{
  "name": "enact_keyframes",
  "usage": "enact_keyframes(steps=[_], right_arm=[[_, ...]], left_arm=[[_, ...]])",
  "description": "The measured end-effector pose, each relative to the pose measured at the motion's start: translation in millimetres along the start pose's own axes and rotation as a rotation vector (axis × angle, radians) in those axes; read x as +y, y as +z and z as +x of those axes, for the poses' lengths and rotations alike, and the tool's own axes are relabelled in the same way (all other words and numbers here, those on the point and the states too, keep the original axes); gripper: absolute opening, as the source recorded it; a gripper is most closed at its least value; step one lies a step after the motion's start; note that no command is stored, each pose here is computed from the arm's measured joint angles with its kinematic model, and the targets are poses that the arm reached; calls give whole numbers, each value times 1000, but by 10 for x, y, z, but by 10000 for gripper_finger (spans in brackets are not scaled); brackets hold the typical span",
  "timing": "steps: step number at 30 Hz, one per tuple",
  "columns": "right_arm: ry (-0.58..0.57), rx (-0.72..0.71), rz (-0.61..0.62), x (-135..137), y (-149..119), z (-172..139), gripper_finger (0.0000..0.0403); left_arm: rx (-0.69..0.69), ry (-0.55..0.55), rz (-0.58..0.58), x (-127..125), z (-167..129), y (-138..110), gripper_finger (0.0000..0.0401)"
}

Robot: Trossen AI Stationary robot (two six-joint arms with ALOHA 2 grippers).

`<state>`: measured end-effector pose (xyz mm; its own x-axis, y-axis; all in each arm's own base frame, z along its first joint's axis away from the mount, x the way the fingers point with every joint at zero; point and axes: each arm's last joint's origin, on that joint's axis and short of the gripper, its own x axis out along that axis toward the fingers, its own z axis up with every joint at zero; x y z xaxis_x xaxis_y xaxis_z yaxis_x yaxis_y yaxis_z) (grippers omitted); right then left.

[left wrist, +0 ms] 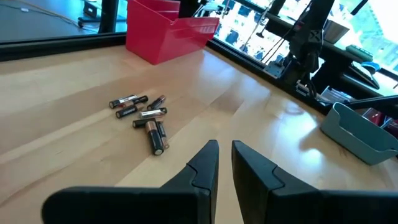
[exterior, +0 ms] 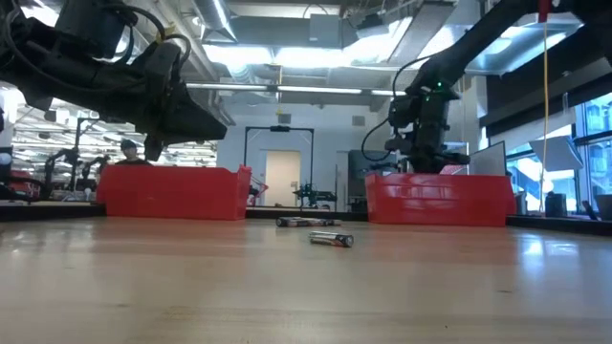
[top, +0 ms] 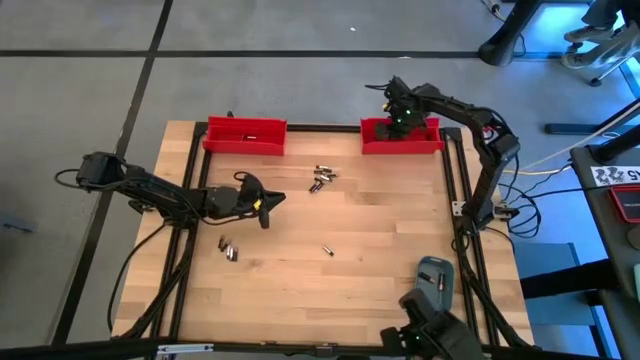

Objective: Sort batteries
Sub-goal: Put the small black battery into the right red bin, then put the small silver battery into the left red bin

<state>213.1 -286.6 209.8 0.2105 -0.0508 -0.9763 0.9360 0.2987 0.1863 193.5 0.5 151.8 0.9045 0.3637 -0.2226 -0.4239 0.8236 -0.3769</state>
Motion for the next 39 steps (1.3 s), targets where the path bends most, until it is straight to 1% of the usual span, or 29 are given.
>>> enact_keyframes(steps=[3, 6, 13, 18, 20, 22, 24, 26, 28, 30, 32, 34, 36, 39], right_arm=[[1, -8, 2, 3, 29, 45, 21], [-12, 7, 23, -6, 39, 111, 34], [-75, -22, 21, -24, 63, 140, 78], [-108, -41, -29, -27, 76, 122, 118], [-107, -46, -52, -16, 85, 59, 131], [-112, -69, -66, 4, 92, -68, 138], [-139, -110, -96, 48, 78, -238, 140], [-191, -158, -123, 102, 30, -432, 141], [-240, -221, -170, 178, -69, -650, 142], [-261, -289, -237, 297, -210, -854, 142], [-247, -339, -323, 445, -403, -1023, 142], [-218, -396, -407, 628, -628, -1132, 142], [-172, -462, -522, 822, -879, -1167, 142], [-78, -535, -717, 1068, -1298, -1044, 142]], left_arm=[[0, 0, 0, 0, 0, 0, 35], [0, 0, 0, 0, 0, 0, 35], [0, -1, 0, -2, -1, -1, 35], [7, -16, 5, -29, -13, -15, 35], [9, -23, 6, -41, -19, -22, 35], [12, -30, 8, -52, -24, -27, 35], [13, -31, 8, -55, -25, -29, 35], [13, -31, 8, -55, -25, -29, 35], [12, -32, 10, -55, -25, -28, 35], [12, -31, 21, -54, -25, -28, 35], [10, -37, 61, -58, -25, -25, 35], [12, -70, 133, -71, -26, -20, 35], [17, -132, 227, -105, -20, -3, 35], [61, -219, 319, -193, 55, 55, 35]])
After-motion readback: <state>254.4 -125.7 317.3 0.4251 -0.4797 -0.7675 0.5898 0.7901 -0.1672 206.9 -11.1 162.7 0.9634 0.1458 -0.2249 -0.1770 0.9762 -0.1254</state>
